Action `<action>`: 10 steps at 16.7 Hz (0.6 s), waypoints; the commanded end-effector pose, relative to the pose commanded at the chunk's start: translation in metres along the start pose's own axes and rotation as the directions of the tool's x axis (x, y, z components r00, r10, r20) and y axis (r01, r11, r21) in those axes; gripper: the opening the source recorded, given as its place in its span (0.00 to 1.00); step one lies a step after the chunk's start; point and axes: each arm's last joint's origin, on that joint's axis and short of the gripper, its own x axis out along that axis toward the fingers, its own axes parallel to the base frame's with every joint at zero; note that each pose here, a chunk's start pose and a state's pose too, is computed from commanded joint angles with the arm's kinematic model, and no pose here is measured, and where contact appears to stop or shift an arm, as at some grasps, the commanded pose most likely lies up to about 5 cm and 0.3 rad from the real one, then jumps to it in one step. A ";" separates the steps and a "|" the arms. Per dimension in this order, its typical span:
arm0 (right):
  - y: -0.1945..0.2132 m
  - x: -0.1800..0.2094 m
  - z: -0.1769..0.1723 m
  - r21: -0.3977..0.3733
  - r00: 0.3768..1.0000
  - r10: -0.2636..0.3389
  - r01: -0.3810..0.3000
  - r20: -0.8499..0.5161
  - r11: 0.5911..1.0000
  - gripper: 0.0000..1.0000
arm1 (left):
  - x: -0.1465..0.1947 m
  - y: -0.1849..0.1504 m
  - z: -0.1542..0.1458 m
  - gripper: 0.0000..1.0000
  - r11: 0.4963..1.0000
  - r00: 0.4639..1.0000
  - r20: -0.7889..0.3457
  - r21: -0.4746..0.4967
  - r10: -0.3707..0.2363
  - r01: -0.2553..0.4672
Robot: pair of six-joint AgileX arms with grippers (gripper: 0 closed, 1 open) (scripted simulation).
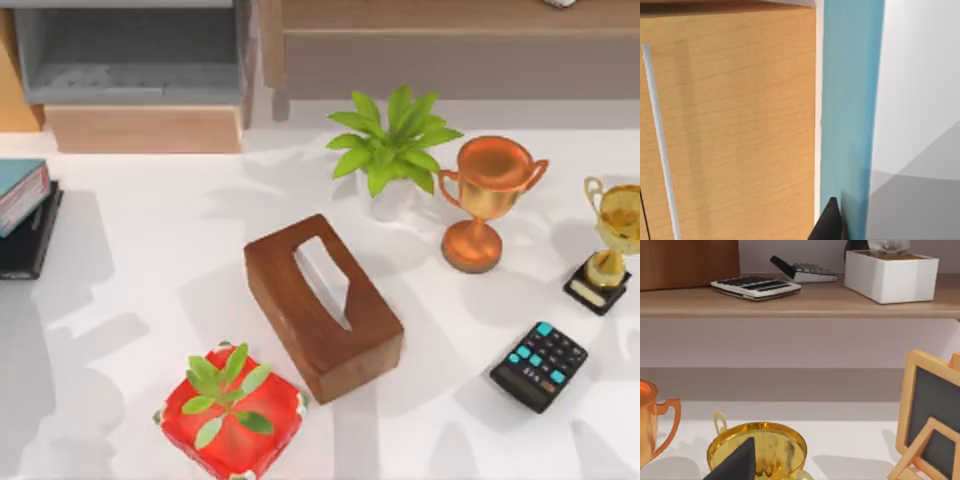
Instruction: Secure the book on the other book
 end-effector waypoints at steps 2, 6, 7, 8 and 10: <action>0.000 0.000 0.000 0.000 1.000 0.000 0.000 0.000 1.000 1.00 | 0.002 0.000 0.000 0.00 1.000 1.000 -0.001 -0.001 -0.002 0.002; 0.000 0.000 0.000 0.000 1.000 0.000 0.000 0.000 1.000 1.00 | 0.003 -0.001 -0.001 0.00 1.000 1.000 -0.002 -0.003 -0.003 0.003; 0.000 0.000 0.000 0.000 1.000 0.000 0.000 0.000 1.000 1.00 | 0.003 -0.001 -0.001 0.00 1.000 1.000 -0.002 -0.003 -0.003 0.003; 0.000 0.000 0.000 0.000 1.000 0.000 0.000 0.000 1.000 1.00 | 0.003 -0.001 -0.001 0.08 1.000 1.000 -0.002 -0.003 -0.003 0.003; 0.000 0.000 0.000 0.000 1.000 0.000 0.000 0.000 1.000 1.00 | 0.003 -0.001 -0.001 0.23 1.000 1.000 -0.002 -0.003 -0.003 0.003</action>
